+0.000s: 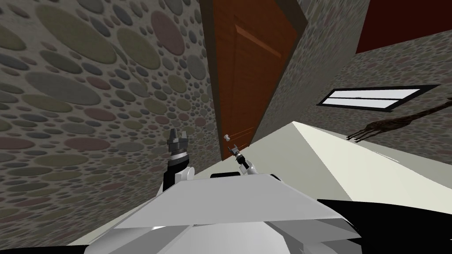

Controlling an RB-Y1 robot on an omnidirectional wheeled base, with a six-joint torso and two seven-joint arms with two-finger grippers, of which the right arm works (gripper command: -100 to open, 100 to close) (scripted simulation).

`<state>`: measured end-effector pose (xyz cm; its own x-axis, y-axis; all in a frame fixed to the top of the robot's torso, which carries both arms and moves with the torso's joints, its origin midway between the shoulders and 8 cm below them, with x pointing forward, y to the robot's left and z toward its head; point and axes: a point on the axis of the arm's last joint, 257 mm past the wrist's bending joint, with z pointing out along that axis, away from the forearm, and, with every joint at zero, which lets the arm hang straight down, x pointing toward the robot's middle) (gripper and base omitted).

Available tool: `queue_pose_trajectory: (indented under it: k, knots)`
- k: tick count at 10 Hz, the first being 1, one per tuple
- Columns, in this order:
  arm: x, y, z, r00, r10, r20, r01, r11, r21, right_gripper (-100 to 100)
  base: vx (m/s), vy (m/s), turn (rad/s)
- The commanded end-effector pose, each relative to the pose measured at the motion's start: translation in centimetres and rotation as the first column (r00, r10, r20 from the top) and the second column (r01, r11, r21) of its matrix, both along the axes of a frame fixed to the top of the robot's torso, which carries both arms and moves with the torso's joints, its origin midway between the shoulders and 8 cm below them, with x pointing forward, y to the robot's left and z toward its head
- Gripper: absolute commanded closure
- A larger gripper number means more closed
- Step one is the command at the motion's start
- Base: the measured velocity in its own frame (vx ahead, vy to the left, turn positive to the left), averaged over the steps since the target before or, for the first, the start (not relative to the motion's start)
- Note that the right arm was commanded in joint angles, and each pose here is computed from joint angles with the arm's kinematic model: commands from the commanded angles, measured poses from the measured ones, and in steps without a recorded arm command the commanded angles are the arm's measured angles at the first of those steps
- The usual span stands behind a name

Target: Pull the door open

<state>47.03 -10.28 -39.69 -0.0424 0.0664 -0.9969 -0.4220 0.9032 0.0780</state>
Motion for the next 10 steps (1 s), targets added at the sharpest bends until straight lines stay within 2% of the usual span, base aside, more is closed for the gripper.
queue_pose_trajectory:
  k: [1,2,3,4,5,6,7,9,10]
  knots:
    - [-0.1,-0.7,0.2,0.9999,-0.002,0.01,0.002,1.0,-0.011,-100,-0.103,0.03,0.023]
    - [-0.1,-0.7,0.2,0.9999,-0.002,0.01,0.002,1.0,-0.011,-100,-0.038,0.015,-0.013]
    - [0.1,-2.6,0.3,0.9997,-0.012,0.022,0.013,0.999,-0.036,-100,-0.037,0.015,0.045]
    - [0.2,-3.5,0.3,0.9994,-0.017,0.029,0.018,0.999,-0.047,-100,-0.042,0.023,0.022]
    - [0.2,-3.5,0.3,0.9994,-0.017,0.029,0.018,0.999,-0.047,-100,-0.026,0.014,-0.011]
    - [0.3,-5.1,0.5,0.9988,-0.025,0.042,0.027,0.997,-0.066,-100,0.004,0.066,-0.059]
    - [0.2,-4.3,0.4,0.9992,-0.021,0.035,0.023,0.998,-0.058,-100,0.005,0.041,-0.024]
    - [0.2,-2.5,0.2,0.9993,0.0,0.037,0.003,0.997,-0.074,-100,0.042,-0.027,-0.221]
    - [0.2,-2.5,0.2,0.9993,0.0,0.037,0.003,0.997,-0.074,-100,0.041,-0.011,-0.066]
